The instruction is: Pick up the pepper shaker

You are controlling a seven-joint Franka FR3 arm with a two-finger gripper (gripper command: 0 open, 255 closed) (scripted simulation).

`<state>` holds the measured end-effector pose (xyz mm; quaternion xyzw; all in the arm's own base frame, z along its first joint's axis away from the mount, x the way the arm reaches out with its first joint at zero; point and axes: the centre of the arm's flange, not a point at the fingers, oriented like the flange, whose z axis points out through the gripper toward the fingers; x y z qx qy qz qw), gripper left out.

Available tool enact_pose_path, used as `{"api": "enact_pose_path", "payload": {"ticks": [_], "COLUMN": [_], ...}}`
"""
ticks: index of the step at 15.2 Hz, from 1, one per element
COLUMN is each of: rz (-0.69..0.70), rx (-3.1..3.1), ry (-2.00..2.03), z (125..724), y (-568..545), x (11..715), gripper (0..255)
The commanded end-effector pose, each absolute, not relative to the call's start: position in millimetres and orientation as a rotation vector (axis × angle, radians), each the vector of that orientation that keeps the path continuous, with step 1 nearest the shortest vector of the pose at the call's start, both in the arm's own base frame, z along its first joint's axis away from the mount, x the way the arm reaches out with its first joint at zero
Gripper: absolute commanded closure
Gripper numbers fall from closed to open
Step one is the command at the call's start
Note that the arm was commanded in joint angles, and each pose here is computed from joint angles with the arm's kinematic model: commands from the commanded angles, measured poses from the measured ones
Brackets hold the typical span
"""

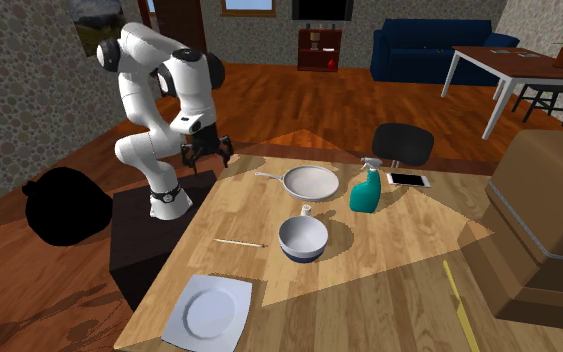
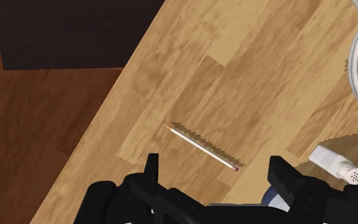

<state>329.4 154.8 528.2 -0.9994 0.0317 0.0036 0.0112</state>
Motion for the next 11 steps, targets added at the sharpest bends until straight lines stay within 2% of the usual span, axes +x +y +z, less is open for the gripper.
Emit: {"api": "enact_pose_path", "payload": {"ticks": [1,11], "rz": [0.000,-0.052], "rx": [-3.121,-3.136], "ry": [0.135,0.295], "z": [515.4,455.0], "y": [178.6,292.3], "x": [332.9,371.3], "gripper": [0,0]}}
